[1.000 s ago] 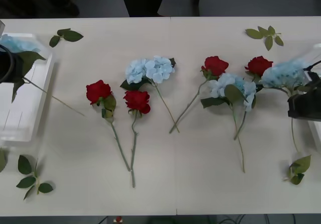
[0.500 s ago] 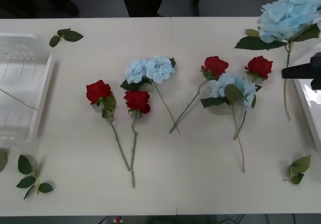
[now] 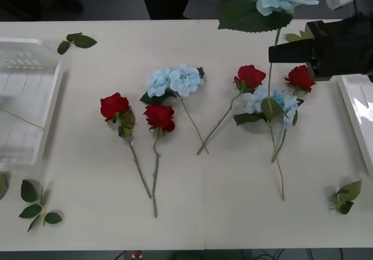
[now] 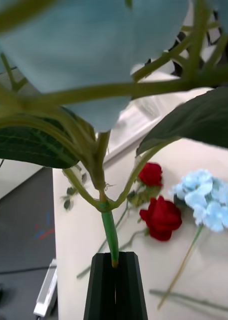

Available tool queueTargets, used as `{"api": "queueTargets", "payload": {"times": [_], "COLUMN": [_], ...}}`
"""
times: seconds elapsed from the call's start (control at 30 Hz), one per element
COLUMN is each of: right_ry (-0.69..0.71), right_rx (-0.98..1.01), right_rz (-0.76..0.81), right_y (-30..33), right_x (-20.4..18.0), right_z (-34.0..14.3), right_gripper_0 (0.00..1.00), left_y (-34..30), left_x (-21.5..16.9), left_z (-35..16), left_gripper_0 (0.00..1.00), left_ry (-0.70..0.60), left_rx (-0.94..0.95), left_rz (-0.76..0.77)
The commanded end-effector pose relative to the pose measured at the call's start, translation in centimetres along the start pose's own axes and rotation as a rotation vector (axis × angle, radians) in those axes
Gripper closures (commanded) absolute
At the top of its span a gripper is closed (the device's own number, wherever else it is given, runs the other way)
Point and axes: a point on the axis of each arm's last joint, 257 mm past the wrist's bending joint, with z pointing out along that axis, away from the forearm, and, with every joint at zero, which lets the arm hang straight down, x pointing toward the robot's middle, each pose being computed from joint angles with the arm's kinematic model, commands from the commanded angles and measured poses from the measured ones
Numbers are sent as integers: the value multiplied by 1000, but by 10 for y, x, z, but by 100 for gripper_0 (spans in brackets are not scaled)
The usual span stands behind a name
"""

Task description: Place the red flowers into the right box and the blue flowers into the left box. If a person shows an open palm, hand one flower to the person first, then continue sorting.

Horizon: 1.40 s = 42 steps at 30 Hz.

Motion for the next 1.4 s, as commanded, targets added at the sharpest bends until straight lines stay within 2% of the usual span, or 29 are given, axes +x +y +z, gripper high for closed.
{"api": "queueTargets", "payload": {"times": [0.03,0.13,0.2,0.27,0.3,0.33,0.37,0.57,0.6,0.83,1.0,1.2,1.4], "right_ry": [-39,-58,-60,-52,-51,-47,-47,-60,-60,-46,-24,-23,-23], "right_rx": [-31,-39,-39,-36,-36,-37,-41,-61,-67,-49,-73,-71,-71], "right_rz": [-6,10,19,31,37,50,62,92,116,146,219,220,220], "right_y": [21,29,32,36,36,38,40,47,49,46,51,51,51], "right_x": [-24,-31,-34,-34,-35,-34,-34,-40,-39,-40,-36,-35,-35], "right_z": [28,45,54,63,65,69,72,89,93,106,107,107,107], "right_gripper_0": [100,100,100,100,100,100,100,100,100,100,100,100,100], "left_y": [7,0,-3,-9,-10,-12,-14,-37,-41,-116,-212,-291,-350], "left_x": [-25,-24,-24,-25,-26,-27,-27,-34,-36,-71,-91,-82,-55], "left_z": [-11,-11,-11,-11,-11,-12,-12,-27,-32,-88,-122,-151,-163], "left_gripper_0": [100,100,93,70,64,44,37,2,0,0,0,0,0], "left_ry": [-51,-48,-46,-50,-53,-58,-57,-38,-35,-87,-217,-355,-472], "left_rx": [-7,19,33,53,58,65,69,126,139,324,659,974,1144], "left_rz": [13,9,10,9,10,13,19,77,86,213,196,219,273]}}
